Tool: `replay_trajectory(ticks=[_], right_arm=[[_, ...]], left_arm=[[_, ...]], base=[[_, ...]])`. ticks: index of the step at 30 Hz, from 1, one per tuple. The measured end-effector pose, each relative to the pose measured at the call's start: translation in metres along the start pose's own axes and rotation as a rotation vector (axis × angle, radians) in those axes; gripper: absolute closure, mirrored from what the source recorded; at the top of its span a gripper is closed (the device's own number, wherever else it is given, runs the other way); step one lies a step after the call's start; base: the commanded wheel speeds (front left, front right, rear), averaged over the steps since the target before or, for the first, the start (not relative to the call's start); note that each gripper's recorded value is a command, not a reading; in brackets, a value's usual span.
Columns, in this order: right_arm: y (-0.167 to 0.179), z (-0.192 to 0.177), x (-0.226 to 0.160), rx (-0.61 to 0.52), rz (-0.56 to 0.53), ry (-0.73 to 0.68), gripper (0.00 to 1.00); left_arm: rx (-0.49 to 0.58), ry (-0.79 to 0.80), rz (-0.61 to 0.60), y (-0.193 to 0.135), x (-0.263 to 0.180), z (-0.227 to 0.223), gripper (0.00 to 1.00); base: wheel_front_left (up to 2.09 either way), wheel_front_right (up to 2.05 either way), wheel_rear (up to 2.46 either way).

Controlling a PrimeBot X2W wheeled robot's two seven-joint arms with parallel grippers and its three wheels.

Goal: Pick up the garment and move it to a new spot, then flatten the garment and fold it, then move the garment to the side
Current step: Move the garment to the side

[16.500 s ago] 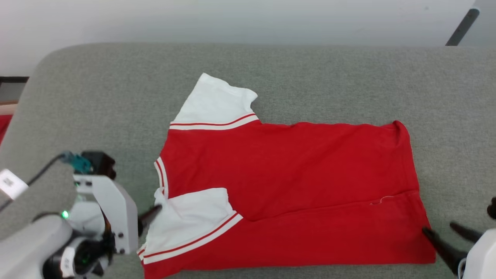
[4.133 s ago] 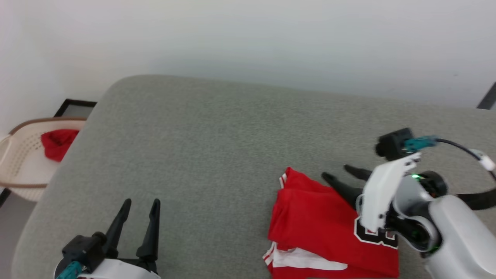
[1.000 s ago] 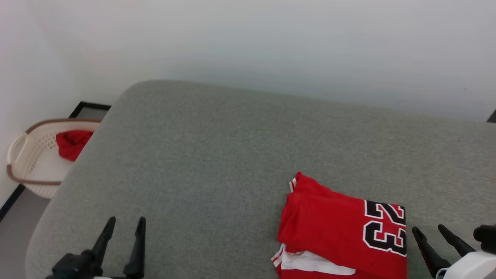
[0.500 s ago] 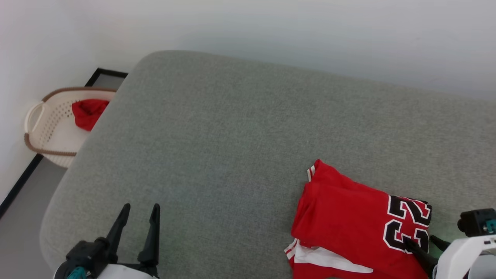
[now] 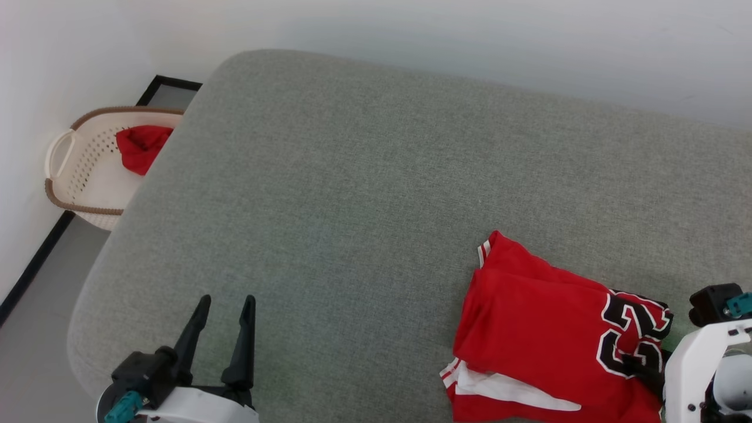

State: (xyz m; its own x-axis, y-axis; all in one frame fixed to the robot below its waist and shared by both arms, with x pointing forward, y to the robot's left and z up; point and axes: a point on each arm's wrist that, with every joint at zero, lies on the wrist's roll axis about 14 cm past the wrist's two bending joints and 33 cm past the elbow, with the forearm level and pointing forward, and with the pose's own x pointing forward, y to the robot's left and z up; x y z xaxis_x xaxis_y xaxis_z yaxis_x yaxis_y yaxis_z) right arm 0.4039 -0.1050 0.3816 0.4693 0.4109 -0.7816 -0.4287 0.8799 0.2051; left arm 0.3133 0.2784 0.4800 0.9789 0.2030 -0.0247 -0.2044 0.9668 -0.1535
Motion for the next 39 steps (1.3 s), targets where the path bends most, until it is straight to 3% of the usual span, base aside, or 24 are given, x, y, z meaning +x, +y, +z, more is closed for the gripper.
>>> replay_trajectory(ticks=[9,19,39], right_arm=[[-0.008,0.014,-0.003,-0.032,-0.018,0.010,1.00],[-0.047,0.047,-0.024,-0.080,-0.120,-0.058,1.00],[-0.171,0.093,-0.126,-0.181,-0.488,-0.217,1.00]], left_arm=[[-0.004,0.003,0.004,0.001,0.003,-0.001,0.00],[-0.002,0.003,-0.039,-0.013,0.015,-0.002,0.00],[0.010,-0.002,-0.248,-0.078,0.067,-0.007,0.00]], base=[[0.00,0.00,0.00],[0.00,0.00,0.00],[0.00,0.00,0.00]])
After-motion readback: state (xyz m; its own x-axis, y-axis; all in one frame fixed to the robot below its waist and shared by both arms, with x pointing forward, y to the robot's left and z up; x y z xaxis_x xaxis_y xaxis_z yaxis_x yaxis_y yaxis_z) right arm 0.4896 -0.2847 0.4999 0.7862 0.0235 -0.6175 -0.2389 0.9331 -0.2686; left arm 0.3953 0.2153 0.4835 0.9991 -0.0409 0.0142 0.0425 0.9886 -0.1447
